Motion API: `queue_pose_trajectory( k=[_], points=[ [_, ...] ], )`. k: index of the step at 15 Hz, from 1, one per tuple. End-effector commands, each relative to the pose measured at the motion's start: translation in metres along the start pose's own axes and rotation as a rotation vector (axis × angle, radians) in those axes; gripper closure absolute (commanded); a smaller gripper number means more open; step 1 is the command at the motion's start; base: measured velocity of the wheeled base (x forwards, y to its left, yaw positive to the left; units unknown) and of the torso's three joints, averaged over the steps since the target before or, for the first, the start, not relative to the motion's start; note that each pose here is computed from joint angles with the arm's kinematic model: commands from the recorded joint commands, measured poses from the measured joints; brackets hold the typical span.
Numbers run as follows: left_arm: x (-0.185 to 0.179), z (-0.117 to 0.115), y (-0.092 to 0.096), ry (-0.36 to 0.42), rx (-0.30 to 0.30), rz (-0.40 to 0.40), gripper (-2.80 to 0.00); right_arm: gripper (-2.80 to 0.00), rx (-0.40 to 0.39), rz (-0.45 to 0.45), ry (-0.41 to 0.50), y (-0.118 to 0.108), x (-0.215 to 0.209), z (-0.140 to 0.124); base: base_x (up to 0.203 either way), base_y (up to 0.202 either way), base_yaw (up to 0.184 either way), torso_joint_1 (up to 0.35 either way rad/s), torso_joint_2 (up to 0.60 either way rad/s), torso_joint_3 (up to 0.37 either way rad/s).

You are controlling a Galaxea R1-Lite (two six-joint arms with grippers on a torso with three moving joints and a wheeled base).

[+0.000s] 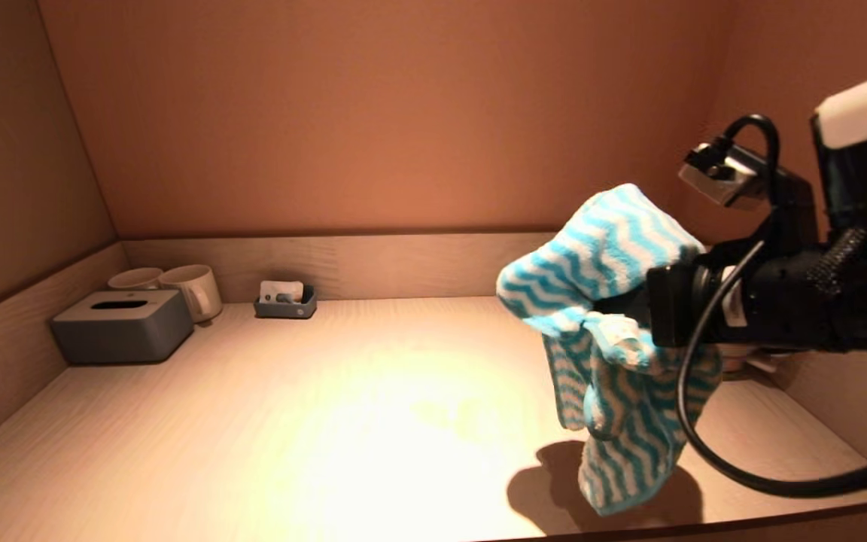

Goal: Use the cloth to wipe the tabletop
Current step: Sweep the stains on the table

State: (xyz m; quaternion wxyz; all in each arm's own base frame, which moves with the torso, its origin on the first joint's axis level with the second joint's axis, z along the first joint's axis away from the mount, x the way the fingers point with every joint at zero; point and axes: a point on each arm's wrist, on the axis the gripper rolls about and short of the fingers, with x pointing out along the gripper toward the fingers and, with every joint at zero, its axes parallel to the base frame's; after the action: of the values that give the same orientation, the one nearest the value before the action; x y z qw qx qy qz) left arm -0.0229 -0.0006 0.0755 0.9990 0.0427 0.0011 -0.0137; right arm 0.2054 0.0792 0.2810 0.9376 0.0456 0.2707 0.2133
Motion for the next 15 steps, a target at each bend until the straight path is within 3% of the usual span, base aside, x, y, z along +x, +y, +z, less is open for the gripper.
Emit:
queue_pose_trajectory(
  k=[1, 6, 8, 15],
  points=[
    [0.000, 0.000, 0.000, 0.000, 0.000, 0.000, 0.00, 0.00, -0.004, 0.001, 0.048, 0.002, 0.025, 0.003, 0.000, 0.000, 0.000, 0.000, 0.00, 0.000],
    [0.000, 0.000, 0.000, 0.000, 0.000, 0.000, 0.00, 0.00, -0.046, 0.064, 0.177, 0.025, 0.099, 0.003, 0.000, 0.000, 0.000, 0.000, 0.00, 0.000],
    [0.000, 0.000, 0.000, 0.000, 0.000, 0.000, 0.00, 0.00, -0.060, 0.084, 0.191, 0.034, 0.108, 0.002, 0.000, 0.000, 0.000, 0.000, 0.00, 0.000],
    [0.000, 0.000, 0.000, 0.000, 0.000, 0.000, 0.00, 0.00, -0.128, 0.102, 0.347, 0.069, 0.194, -0.033, 0.000, 0.000, 0.000, 0.000, 0.00, 0.000]
  ],
)
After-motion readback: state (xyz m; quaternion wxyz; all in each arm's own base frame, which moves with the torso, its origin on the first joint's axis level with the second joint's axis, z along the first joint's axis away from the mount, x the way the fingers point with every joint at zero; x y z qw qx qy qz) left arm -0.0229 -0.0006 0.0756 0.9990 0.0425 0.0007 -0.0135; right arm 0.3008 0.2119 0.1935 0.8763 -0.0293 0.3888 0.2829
